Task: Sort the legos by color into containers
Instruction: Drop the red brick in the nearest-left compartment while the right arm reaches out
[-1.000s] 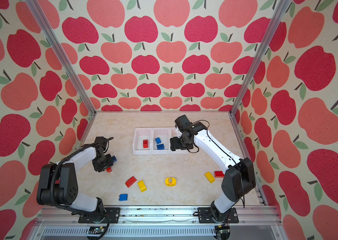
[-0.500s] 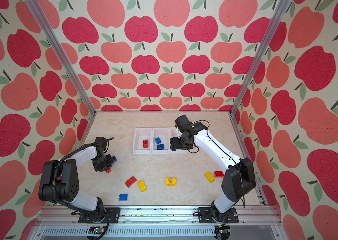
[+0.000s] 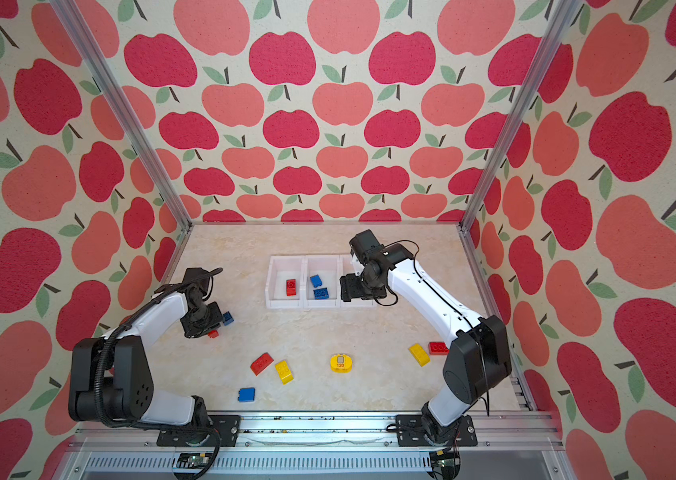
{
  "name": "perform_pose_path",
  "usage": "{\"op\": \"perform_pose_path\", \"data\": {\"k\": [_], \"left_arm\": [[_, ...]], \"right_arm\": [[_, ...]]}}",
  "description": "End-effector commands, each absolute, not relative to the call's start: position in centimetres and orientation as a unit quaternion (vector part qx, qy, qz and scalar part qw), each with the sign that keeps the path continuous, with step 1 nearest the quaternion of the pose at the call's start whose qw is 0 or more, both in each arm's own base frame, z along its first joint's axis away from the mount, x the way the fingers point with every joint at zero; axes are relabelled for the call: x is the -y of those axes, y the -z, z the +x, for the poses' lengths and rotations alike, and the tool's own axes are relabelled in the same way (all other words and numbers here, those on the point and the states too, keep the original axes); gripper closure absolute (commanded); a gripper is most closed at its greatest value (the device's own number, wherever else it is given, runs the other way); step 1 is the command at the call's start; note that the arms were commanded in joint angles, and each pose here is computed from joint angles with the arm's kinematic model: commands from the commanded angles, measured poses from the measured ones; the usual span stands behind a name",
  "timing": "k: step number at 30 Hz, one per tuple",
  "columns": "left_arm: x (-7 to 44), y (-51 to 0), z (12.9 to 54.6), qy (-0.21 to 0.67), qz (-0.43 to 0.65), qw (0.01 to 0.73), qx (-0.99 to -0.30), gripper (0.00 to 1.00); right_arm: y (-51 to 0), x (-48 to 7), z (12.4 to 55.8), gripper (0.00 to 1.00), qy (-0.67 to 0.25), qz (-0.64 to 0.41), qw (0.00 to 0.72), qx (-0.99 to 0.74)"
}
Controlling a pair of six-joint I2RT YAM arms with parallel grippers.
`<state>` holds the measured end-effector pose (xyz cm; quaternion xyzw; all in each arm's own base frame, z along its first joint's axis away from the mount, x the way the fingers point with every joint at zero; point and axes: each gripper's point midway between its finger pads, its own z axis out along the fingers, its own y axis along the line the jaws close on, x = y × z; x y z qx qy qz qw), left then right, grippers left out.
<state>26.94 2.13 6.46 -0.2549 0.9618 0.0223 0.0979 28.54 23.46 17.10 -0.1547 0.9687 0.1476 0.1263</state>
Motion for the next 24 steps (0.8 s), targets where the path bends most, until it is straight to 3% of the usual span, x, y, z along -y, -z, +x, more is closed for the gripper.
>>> {"op": "perform_pose_path", "data": {"k": [1, 16, 24], "left_arm": [[-1.9, -9.2, 27.1, -0.036, -0.253, 0.121, -0.959, 0.81], [8.4, -16.6, 33.3, -0.011, -0.102, 0.233, -0.967, 0.82], [14.2, -17.3, 36.7, 0.006, -0.020, 0.247, -0.969, 0.83]], "right_arm": [[-17.5, -22.8, 28.1, 0.22, -0.154, -0.137, 0.128, -0.970], [-17.2, -22.1, 27.3, 0.22, -0.156, -0.122, 0.126, -0.972], [-17.4, -21.5, 26.9, 0.22, -0.156, -0.111, 0.132, -0.972]]}}
